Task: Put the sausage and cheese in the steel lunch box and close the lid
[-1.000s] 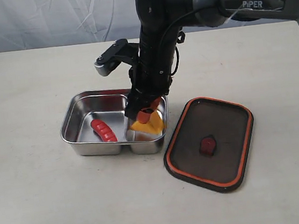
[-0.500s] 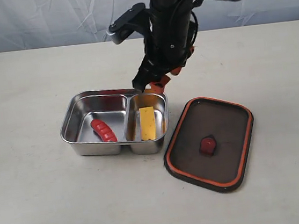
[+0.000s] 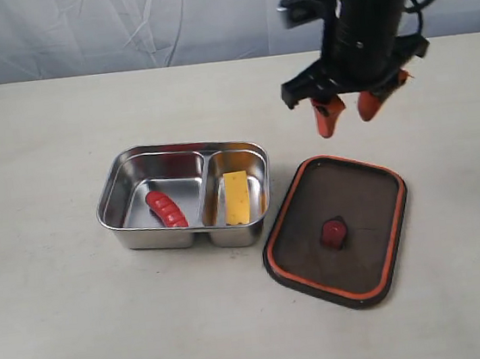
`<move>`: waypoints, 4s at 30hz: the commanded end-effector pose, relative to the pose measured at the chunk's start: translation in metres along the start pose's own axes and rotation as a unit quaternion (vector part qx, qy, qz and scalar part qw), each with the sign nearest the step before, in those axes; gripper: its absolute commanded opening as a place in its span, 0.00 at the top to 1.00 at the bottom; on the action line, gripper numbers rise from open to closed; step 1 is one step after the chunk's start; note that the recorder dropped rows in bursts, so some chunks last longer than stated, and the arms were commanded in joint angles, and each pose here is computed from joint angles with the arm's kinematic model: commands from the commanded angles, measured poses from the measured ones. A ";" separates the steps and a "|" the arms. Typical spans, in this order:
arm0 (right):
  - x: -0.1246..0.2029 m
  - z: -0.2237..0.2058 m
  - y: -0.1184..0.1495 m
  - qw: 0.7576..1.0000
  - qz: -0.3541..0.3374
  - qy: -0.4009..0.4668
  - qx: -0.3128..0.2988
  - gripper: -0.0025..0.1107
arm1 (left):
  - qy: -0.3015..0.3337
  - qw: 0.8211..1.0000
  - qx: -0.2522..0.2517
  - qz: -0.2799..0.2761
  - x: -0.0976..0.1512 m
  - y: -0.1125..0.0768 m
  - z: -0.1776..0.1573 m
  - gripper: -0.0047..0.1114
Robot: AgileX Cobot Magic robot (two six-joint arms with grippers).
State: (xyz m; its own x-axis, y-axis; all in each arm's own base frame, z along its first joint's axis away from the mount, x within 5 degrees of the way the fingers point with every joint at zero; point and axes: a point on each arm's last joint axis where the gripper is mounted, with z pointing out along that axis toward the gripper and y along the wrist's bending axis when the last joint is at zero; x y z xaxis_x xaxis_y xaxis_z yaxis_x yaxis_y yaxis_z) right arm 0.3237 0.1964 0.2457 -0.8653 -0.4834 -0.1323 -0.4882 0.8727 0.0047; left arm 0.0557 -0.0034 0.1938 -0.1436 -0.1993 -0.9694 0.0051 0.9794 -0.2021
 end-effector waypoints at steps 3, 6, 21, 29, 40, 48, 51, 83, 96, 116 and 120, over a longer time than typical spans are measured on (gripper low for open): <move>0.042 0.039 -0.042 0.995 0.098 0.010 0.002 0.48 | -0.001 1.000 0.001 -0.002 0.001 0.000 0.000 0.96; 0.056 0.058 -0.044 0.992 0.127 -0.007 -0.014 0.48 | -0.001 1.000 0.001 -0.002 0.001 0.000 0.000 0.96; 0.087 0.096 -0.039 0.986 0.162 -0.012 -0.024 0.48 | -0.001 1.000 0.001 -0.002 0.001 0.000 0.000 0.96; 0.094 0.113 -0.039 0.985 0.171 0.004 -0.021 0.48 | -0.001 1.000 0.001 -0.002 0.001 0.000 0.000 0.96; 0.102 0.122 -0.040 0.987 0.153 0.054 -0.010 0.98 | 0.000 1.000 0.001 -0.002 0.001 0.000 0.000 0.96; 0.108 0.109 -0.044 0.990 0.117 0.070 0.018 0.99 | 0.000 1.000 0.000 0.001 0.001 0.000 0.000 0.96; 0.106 0.093 -0.045 0.992 0.114 0.043 0.021 0.99 | 0.000 1.000 0.000 0.001 0.001 0.000 0.000 0.96; 0.114 -0.023 -0.030 0.980 0.041 -0.192 -0.037 0.99 | 0.015 0.937 0.169 -0.306 -0.060 -0.037 -0.008 0.96; 0.110 -0.028 -0.011 0.966 -0.023 -0.220 -0.133 0.99 | 0.237 0.836 0.450 -0.206 -0.083 -0.110 0.067 0.85; 0.108 -0.031 0.004 0.956 -0.042 -0.235 -0.169 0.99 | 0.294 0.805 0.479 -0.187 -0.056 -0.117 0.119 0.46; 0.106 -0.032 0.020 0.952 -0.067 -0.246 -0.171 0.99 | 0.287 0.808 0.482 -0.181 -0.061 -0.119 0.121 0.46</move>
State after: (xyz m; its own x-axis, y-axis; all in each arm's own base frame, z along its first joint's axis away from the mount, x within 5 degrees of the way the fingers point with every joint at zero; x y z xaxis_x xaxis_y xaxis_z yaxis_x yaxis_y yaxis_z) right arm 0.2222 0.1516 0.2600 -0.7054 -0.4192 -0.5716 -0.6468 0.7105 0.2772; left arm 0.1812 -0.1108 0.2559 -0.7540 -0.1357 -0.6427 0.5770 0.3308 -0.7468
